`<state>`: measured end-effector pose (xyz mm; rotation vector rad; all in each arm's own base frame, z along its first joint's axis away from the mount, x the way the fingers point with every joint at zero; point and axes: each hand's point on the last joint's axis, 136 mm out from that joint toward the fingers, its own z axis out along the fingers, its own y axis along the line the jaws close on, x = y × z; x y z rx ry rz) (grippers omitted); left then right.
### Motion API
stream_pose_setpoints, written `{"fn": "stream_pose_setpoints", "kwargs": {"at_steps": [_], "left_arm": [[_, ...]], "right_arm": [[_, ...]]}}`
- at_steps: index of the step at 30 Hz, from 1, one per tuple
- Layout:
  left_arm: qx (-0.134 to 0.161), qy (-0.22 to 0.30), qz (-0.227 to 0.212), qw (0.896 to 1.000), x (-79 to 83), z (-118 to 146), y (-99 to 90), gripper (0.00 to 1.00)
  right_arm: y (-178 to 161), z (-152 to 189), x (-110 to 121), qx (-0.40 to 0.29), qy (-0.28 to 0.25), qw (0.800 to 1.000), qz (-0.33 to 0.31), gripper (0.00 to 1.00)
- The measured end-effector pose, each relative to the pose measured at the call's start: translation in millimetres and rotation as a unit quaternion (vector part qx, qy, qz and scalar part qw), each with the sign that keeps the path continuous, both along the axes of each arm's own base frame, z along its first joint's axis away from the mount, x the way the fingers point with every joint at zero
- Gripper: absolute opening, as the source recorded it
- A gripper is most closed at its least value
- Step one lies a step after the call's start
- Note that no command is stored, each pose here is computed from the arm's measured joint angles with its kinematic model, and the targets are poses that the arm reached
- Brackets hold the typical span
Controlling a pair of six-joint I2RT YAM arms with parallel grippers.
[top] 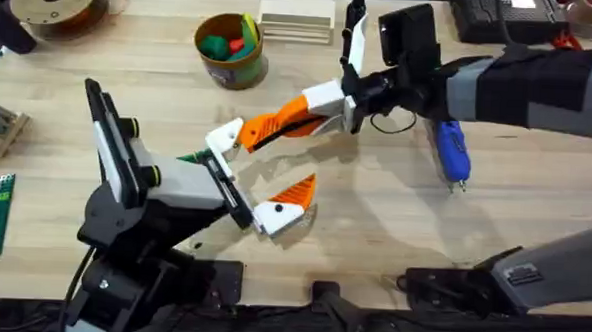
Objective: Pick up the gripper from the table and insert it into the empty holder that is missing its gripper. Then pick up a screw, insert it into the mounting hole, and use the screwdriver to tighten it. Finally, clean up the table by picking up the vegetable and placing it into the bucket.
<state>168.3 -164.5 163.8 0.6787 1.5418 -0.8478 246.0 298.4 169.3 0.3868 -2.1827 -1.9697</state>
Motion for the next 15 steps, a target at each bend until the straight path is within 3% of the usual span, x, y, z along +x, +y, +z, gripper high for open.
{"fn": "stream_pose_setpoints", "kwargs": {"at_steps": [15], "left_arm": [[-0.006, 0.009, 0.0, 1.0, 0.0, 0, 0.0, 0.986]], "right_arm": [[25, -6, -4, -0.001, 0.018, 1.0, 0.025, 0.015]]}}
